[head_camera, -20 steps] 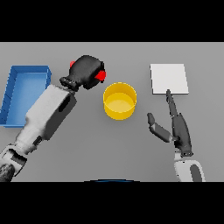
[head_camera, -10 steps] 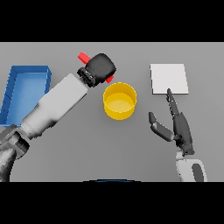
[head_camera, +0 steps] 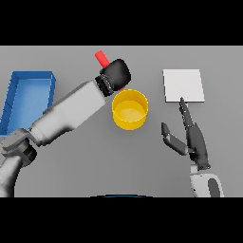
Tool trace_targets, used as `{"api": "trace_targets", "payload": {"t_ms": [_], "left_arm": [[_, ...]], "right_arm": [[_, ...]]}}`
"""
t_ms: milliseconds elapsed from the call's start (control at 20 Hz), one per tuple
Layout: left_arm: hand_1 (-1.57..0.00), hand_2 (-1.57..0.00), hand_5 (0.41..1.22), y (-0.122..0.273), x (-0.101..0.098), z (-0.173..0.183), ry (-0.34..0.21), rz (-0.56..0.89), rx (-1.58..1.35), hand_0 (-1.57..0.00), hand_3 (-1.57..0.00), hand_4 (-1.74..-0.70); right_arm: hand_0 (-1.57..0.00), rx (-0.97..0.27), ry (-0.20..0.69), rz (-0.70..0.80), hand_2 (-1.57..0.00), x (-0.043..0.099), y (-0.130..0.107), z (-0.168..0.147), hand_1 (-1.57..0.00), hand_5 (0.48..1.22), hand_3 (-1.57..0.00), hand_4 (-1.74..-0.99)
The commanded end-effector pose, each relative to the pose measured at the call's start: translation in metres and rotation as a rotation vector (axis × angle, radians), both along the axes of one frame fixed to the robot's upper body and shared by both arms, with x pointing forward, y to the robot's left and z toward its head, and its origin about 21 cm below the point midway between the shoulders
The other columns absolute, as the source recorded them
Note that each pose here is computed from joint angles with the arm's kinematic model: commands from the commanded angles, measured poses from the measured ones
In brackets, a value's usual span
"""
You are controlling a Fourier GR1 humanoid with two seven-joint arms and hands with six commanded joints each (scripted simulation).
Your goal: Pick up the red beaker and tilt it to pour out 1 green nut into yellow bowl. Pick up the yellow bowl and place it on the metallic measuring scale.
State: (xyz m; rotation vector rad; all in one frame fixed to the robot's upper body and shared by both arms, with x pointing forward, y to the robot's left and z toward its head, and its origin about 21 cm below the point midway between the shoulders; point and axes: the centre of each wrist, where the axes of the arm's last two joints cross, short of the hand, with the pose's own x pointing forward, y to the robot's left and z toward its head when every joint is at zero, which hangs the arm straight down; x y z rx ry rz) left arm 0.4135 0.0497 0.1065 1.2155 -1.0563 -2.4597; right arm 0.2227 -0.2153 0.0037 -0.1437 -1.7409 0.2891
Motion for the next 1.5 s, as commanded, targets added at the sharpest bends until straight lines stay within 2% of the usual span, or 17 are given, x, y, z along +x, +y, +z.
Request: {"api": "trace_targets", "payload": {"t_ms": [0, 100, 250, 400, 650, 800, 850, 950, 1050, 1100, 1150, 1200, 1300, 1450], "left_arm": [[-1.57, -1.57, 1.221, -0.003, -0.002, -0.003, -0.025, -0.010, 0.013, -1.57, -1.57, -1.74], [-1.57, -1.57, 1.221, -0.012, -0.005, -0.004, -0.073, -0.054, 0.064, -1.57, -1.57, -1.74], [-1.57, -1.57, 1.221, -0.016, -0.007, -0.002, -0.099, -0.089, 0.153, -1.57, -1.57, -1.74], [-1.57, -1.57, 1.221, -0.030, -0.008, 0.003, -0.145, -0.145, 0.245, -1.57, -1.57, -1.73], [-1.57, -1.57, 1.221, -0.045, -0.010, 0.003, -0.168, -0.180, 0.397, -1.57, -1.57, -1.73], [-1.57, -1.57, 1.221, -0.049, -0.002, 0.026, -0.197, -0.204, 0.394, -1.57, -1.57, -1.73], [-1.57, -1.57, 1.221, -0.046, 0.003, 0.036, -0.194, -0.203, 0.361, -1.57, -1.57, -1.73], [-1.57, -1.57, 1.221, -0.045, 0.014, 0.060, -0.238, -0.155, 0.343, -1.57, -1.57, -1.73], [-1.57, -1.57, 1.221, -0.037, 0.024, 0.086, -0.248, -0.109, 0.275, -1.57, -1.57, -1.73], [-1.57, -1.57, 1.221, -0.032, 0.030, 0.100, -0.256, -0.056, 0.229, -1.57, -1.26, -1.73], [-1.57, -1.57, 1.221, -0.026, 0.035, 0.117, -0.264, -0.031, 0.195, -1.57, -1.02, -1.73], [-1.57, -1.57, 1.221, -0.016, 0.041, 0.130, -0.258, -0.012, 0.124, -1.57, -1.13, -1.73], [-1.57, -1.57, 1.221, 0.004, 0.053, 0.150, -0.210, 0.100, -0.005, -1.57, -1.29, -1.73], [-1.57, -1.57, 1.221, 0.045, 0.067, 0.180, -0.194, 0.310, -0.258, -1.57, -1.43, -1.73]], "right_arm": [[0.00, -0.001, -0.010, 0.000, 0.00, -0.003, 0.004, -0.002, 0.00, 0.700, 0.00, -1.058], [0.00, -0.009, -0.001, -0.015, 0.00, 0.000, 0.009, 0.000, 0.00, 0.691, 0.00, -1.055], [0.00, -0.040, -0.018, -0.033, 0.00, 0.001, 0.007, 0.003, 0.00, 0.677, 0.00, -1.082], [0.00, -0.037, -0.024, -0.025, 0.00, 0.002, 0.004, 0.003, 0.00, 0.675, 0.00, -1.073], [0.00, -0.034, -0.031, -0.025, 0.00, 0.003, 0.005, 0.003, 0.00, 0.681, 0.00, -1.047], [0.00, -0.049, -0.034, -0.023, 0.00, 0.000, 0.006, 0.003, 0.00, 0.686, 0.00, -1.027], [0.00, -0.044, -0.022, -0.027, 0.00, 0.004, 0.005, 0.003, 0.00, 0.684, 0.00, -1.035], [0.00, -0.055, -0.025, -0.028, 0.00, 0.003, 0.006, 0.000, 0.00, 0.683, 0.00, -1.030], [0.00, -0.068, -0.034, -0.026, 0.00, 0.002, 0.008, 0.001, 0.00, 0.682, 0.00, -1.023], [0.00, -0.068, -0.038, -0.024, 0.00, 0.001, 0.008, 0.000, 0.00, 0.681, 0.00, -1.024], [0.00, -0.062, -0.029, -0.033, 0.00, 0.004, 0.010, 0.001, 0.00, 0.680, 0.00, -1.028], [0.00, -0.062, -0.036, -0.033, 0.00, 0.005, 0.010, 0.005, 0.00, 0.680, 0.00, -1.018], [0.00, -0.053, -0.035, -0.020, 0.00, 0.004, 0.008, 0.002, 0.00, 0.683, 0.00, -1.001], [0.00, -0.053, -0.045, -0.029, 0.00, 0.006, 0.009, 0.000, 0.00, 0.672, 0.00, -0.990]]}}
